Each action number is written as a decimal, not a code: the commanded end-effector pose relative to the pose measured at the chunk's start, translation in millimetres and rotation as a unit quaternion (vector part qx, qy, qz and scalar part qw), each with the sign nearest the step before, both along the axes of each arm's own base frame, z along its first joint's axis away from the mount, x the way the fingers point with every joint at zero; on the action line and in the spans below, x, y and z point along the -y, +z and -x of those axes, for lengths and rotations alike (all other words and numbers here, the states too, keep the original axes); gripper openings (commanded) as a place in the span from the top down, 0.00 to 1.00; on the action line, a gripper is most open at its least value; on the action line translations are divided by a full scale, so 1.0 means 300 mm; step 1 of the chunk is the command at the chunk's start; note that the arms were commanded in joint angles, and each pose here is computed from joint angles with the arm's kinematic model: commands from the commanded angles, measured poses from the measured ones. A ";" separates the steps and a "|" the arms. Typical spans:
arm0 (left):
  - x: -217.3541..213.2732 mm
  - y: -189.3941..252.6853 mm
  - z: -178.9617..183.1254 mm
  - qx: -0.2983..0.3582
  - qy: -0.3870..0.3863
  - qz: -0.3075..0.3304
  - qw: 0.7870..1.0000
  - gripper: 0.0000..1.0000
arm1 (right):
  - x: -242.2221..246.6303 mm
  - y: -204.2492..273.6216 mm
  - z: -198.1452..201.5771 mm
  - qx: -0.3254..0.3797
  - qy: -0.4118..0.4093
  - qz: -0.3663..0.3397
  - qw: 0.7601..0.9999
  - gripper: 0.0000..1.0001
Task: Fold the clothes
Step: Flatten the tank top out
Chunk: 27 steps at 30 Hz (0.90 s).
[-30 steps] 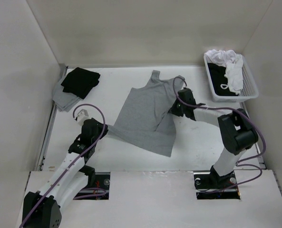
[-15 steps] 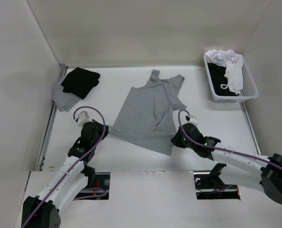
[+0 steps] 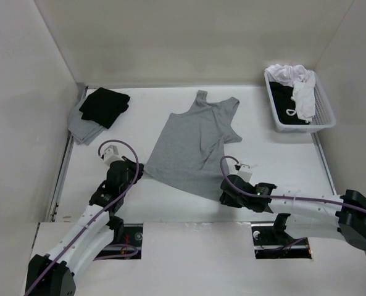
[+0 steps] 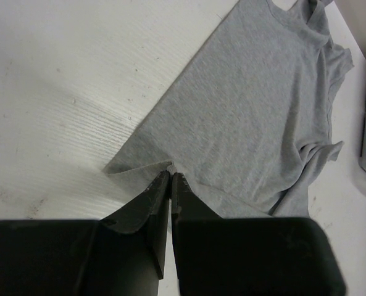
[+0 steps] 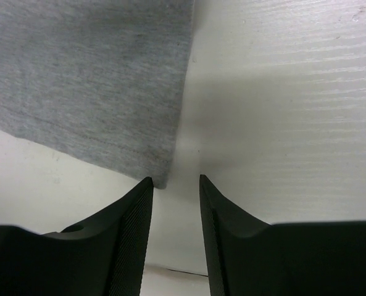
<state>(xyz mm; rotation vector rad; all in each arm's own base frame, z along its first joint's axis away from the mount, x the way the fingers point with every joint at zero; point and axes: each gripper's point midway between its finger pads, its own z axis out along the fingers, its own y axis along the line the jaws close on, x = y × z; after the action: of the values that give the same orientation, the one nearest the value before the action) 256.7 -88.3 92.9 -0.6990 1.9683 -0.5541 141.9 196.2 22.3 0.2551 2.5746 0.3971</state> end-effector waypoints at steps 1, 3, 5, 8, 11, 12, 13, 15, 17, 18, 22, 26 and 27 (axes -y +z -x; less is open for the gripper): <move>0.016 0.029 -0.009 0.024 -0.008 0.011 1.000 0.99 | -0.022 0.021 -0.021 0.010 -0.010 -0.004 1.000 0.60; 0.019 0.027 -0.007 0.023 -0.009 0.012 1.000 0.99 | -0.030 0.021 -0.021 0.010 -0.006 -0.007 1.000 0.61; 0.020 0.027 -0.006 0.024 -0.010 0.013 1.000 0.99 | -0.028 0.016 -0.020 0.008 -0.006 -0.006 1.000 0.65; 0.020 0.029 -0.006 0.025 -0.010 0.013 1.000 0.99 | -0.029 0.009 -0.017 0.004 -0.004 -0.002 1.000 0.70; 0.021 0.033 -0.009 0.027 -0.010 0.014 1.000 0.99 | -0.044 0.000 -0.015 -0.003 0.006 0.003 1.000 0.71; 0.021 0.033 -0.009 0.027 -0.009 0.014 0.999 0.99 | -0.048 -0.003 -0.015 -0.005 0.008 0.005 1.000 0.71; 0.021 0.033 -0.009 0.027 -0.009 0.014 0.999 0.99 | -0.049 -0.006 -0.016 -0.006 0.009 0.008 1.000 0.71; 0.021 0.033 -0.009 0.027 -0.009 0.015 0.999 0.99 | -0.051 -0.009 -0.016 -0.007 0.010 0.010 1.000 0.71; 0.021 0.032 -0.009 0.026 -0.009 0.015 1.000 0.99 | -0.053 -0.012 -0.017 -0.008 0.010 0.011 1.000 0.76; 0.021 0.031 -0.008 0.025 -0.009 0.014 1.000 0.99 | -0.053 -0.013 -0.017 -0.008 0.010 0.011 1.000 0.80; 0.017 0.035 -0.009 0.028 -0.007 0.015 0.999 0.99 | -0.047 -0.001 -0.026 0.000 0.000 0.004 1.000 0.96; 0.013 0.116 -0.021 0.053 -0.006 0.017 0.998 1.00 | -0.049 0.132 -0.076 0.059 -0.015 -0.030 0.998 1.00; 0.012 0.164 -0.027 0.069 -0.006 0.020 0.997 1.00 | -0.045 0.208 -0.093 0.083 -0.017 -0.041 0.996 1.00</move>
<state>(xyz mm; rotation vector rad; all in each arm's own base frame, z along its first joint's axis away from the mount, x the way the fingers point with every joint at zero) 254.7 -89.2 97.8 -0.6896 1.9488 -0.5729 152.9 207.1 36.9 0.2605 2.5333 0.4241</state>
